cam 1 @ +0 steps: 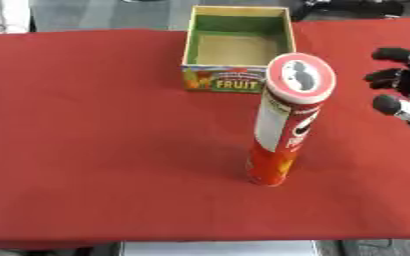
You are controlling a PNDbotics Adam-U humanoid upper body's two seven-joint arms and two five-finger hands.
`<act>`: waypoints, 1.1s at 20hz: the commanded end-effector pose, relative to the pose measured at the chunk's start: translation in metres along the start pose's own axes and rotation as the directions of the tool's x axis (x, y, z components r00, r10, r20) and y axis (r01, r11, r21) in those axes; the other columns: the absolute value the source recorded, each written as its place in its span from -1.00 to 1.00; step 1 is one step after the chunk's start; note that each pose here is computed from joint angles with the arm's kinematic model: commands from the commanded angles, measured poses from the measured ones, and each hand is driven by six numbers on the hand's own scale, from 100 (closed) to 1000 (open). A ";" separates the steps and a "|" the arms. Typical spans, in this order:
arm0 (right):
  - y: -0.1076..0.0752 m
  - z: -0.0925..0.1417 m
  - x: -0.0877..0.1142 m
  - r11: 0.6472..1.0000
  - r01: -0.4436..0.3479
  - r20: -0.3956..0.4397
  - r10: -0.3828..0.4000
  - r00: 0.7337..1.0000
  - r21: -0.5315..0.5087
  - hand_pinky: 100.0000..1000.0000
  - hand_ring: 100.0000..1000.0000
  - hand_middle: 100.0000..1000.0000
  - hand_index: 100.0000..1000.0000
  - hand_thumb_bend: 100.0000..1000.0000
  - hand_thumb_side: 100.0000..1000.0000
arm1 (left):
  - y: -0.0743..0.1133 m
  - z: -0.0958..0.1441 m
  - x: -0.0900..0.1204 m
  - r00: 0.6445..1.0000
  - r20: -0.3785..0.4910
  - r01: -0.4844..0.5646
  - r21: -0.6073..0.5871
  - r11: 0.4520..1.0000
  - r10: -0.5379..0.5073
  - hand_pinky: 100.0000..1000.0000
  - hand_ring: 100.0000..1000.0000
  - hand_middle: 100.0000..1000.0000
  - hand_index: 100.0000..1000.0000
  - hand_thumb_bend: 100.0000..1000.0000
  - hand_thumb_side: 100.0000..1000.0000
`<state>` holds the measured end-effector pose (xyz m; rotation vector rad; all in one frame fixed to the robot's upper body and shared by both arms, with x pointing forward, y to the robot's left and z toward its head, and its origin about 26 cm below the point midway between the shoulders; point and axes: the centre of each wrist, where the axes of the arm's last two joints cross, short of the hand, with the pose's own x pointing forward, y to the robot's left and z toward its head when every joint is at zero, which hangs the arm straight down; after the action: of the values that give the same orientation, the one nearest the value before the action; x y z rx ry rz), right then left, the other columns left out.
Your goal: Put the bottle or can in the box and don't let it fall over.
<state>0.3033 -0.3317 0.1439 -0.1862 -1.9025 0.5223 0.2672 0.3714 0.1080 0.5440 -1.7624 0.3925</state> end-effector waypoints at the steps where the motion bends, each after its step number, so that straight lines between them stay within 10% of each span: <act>1: -0.006 -0.001 0.005 0.999 -0.023 0.017 0.022 1.000 0.034 0.42 0.39 0.67 0.69 1.00 -0.02 | 0.004 -0.004 0.007 1.000 0.026 0.016 -0.006 1.000 -0.016 0.37 0.57 0.44 0.52 -0.21 0.46; 22: 0.018 -0.013 0.007 0.970 -0.008 0.063 -0.008 0.998 0.242 0.44 0.42 0.71 0.72 1.00 -0.02 | 0.001 -0.004 0.008 1.000 0.028 0.009 -0.017 1.000 -0.008 0.37 0.58 0.44 0.52 -0.22 0.46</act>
<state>0.3084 -0.3084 0.1398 -0.0019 -1.8710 0.7423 0.2674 0.3710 0.1081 0.5376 -1.7639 0.3853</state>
